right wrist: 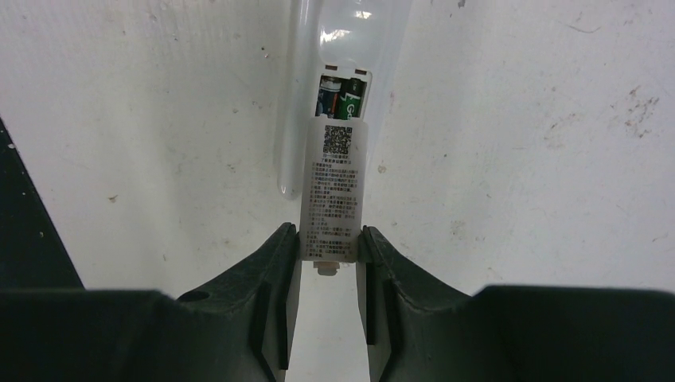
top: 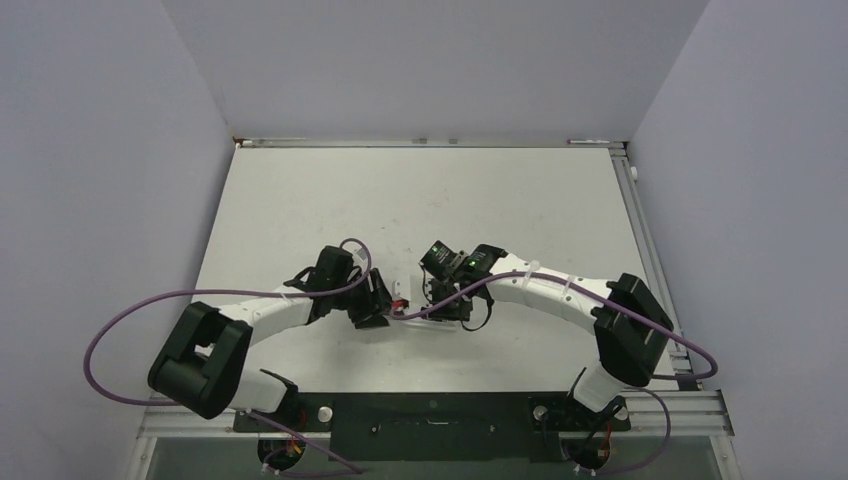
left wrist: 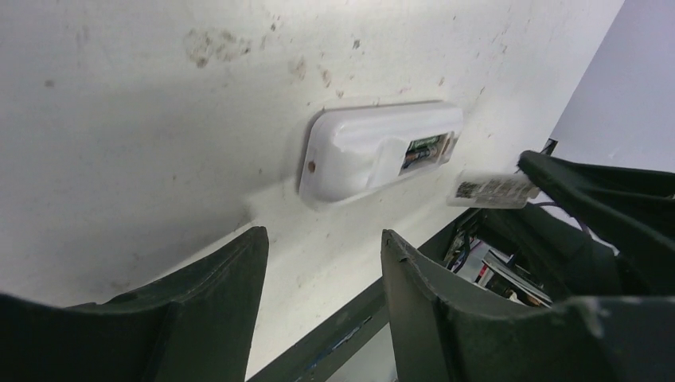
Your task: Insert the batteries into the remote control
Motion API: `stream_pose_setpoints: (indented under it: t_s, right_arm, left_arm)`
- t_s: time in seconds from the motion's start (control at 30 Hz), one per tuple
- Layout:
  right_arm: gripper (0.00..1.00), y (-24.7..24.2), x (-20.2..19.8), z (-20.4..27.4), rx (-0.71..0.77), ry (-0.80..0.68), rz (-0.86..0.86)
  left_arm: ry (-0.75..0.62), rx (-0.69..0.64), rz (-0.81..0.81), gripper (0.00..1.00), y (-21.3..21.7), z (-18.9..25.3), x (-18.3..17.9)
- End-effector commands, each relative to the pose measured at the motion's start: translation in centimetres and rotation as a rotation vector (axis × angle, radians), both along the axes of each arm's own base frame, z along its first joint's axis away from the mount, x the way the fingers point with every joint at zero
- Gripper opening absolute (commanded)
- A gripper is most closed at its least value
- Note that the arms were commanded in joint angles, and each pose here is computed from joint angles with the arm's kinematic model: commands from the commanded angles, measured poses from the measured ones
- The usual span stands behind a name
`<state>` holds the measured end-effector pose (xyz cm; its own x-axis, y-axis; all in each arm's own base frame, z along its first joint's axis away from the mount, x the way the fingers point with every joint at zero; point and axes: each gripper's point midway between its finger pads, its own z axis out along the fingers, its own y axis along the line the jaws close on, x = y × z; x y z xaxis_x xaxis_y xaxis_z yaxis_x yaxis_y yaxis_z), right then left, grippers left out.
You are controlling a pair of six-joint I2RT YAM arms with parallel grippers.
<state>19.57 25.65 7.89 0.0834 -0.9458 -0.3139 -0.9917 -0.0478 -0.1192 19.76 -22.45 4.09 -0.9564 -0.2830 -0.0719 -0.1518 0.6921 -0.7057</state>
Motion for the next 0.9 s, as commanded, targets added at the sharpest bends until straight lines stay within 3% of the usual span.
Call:
stream_pose_setpoints:
  t_s: [0.0,0.17,0.5,0.87]
  right_arm:
    - [0.08,1.8,1.1,0.2,0.043,-0.004,0.029]
    - [0.08,2.4,1.6,-0.6,0.038,0.011,0.029]
    - [0.08,2.8,1.9,-1.3,0.031,0.021,0.025]
    - [0.08,3.0,1.4,-1.8,0.024,0.048,0.039]
  left_arm:
    - [-0.119,-0.036,-0.017,0.50,-1.4,2.1,3.5]
    - [-0.140,-0.043,-0.017,0.47,-2.0,2.1,4.7]
    - [-0.096,-0.041,-0.028,0.39,-2.0,0.4,4.1]
    - [-0.087,-0.048,-0.039,0.36,-2.2,0.2,3.8]
